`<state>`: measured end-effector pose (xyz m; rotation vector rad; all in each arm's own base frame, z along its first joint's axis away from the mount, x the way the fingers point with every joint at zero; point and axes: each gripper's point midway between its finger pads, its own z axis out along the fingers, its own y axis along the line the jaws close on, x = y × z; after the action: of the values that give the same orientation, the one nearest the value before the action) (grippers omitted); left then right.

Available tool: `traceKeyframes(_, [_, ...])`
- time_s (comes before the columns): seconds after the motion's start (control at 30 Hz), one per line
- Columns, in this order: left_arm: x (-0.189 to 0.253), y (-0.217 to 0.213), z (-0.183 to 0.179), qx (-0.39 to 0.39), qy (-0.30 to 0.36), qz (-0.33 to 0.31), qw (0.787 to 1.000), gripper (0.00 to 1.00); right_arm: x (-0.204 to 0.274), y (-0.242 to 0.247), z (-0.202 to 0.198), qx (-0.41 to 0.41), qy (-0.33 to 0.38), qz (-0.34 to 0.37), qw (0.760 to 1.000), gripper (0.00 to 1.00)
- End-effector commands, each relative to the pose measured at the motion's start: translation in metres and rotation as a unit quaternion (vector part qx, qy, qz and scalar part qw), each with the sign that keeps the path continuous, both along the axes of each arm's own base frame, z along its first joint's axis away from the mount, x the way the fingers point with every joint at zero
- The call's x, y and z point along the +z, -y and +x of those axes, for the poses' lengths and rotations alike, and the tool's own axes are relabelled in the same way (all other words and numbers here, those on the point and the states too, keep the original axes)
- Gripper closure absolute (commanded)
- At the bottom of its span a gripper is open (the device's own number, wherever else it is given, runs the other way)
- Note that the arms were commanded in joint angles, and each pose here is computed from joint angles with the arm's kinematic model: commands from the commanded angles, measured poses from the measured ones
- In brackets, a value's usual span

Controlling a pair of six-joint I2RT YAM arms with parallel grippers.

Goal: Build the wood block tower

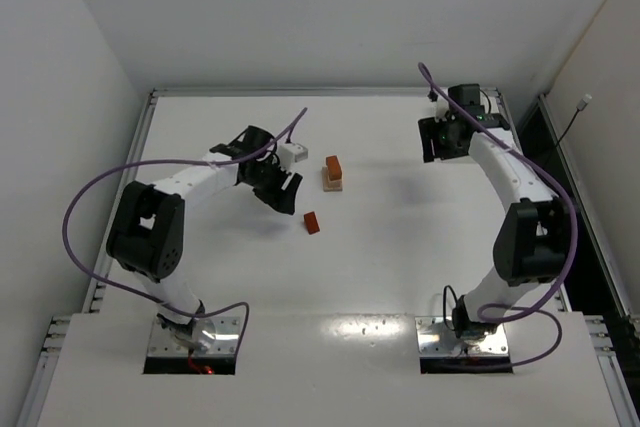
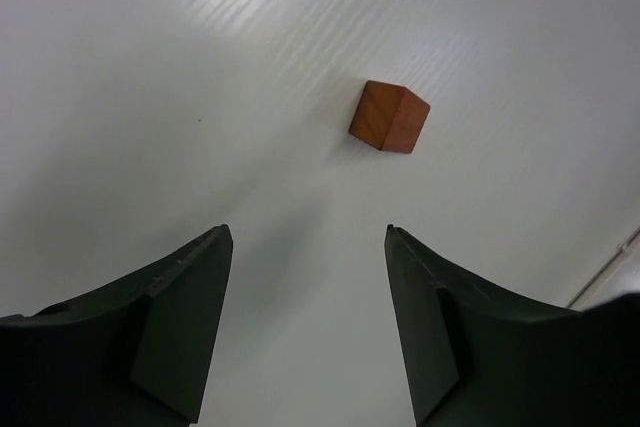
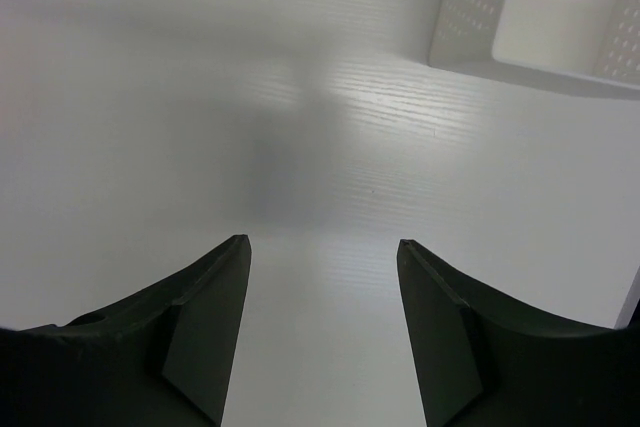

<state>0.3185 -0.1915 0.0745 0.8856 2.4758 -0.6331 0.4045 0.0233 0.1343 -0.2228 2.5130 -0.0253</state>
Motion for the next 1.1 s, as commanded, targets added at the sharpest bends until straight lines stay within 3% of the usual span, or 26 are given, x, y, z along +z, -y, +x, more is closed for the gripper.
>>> traceKeyframes(0.0, [0.014, 0.014, 0.006, -0.08, 0.047, -0.005, 0.996, 0.42, 0.019, 0.004, 0.002, 0.013, 0.035, 0.021, 0.999, 0.43])
traceKeyframes(0.53, [0.004, 0.052, -0.007, -0.2, 0.071, 0.004, 0.977, 0.42, 0.017, 0.016, -0.019, 0.003, 0.033, 0.046, 0.998, 0.43])
traceKeyframes(1.07, [-0.019, 0.071, -0.004, -0.238, 0.048, 0.012, 0.97, 0.53, 0.02, 0.024, -0.014, -0.005, 0.034, 0.053, 0.998, 0.43])
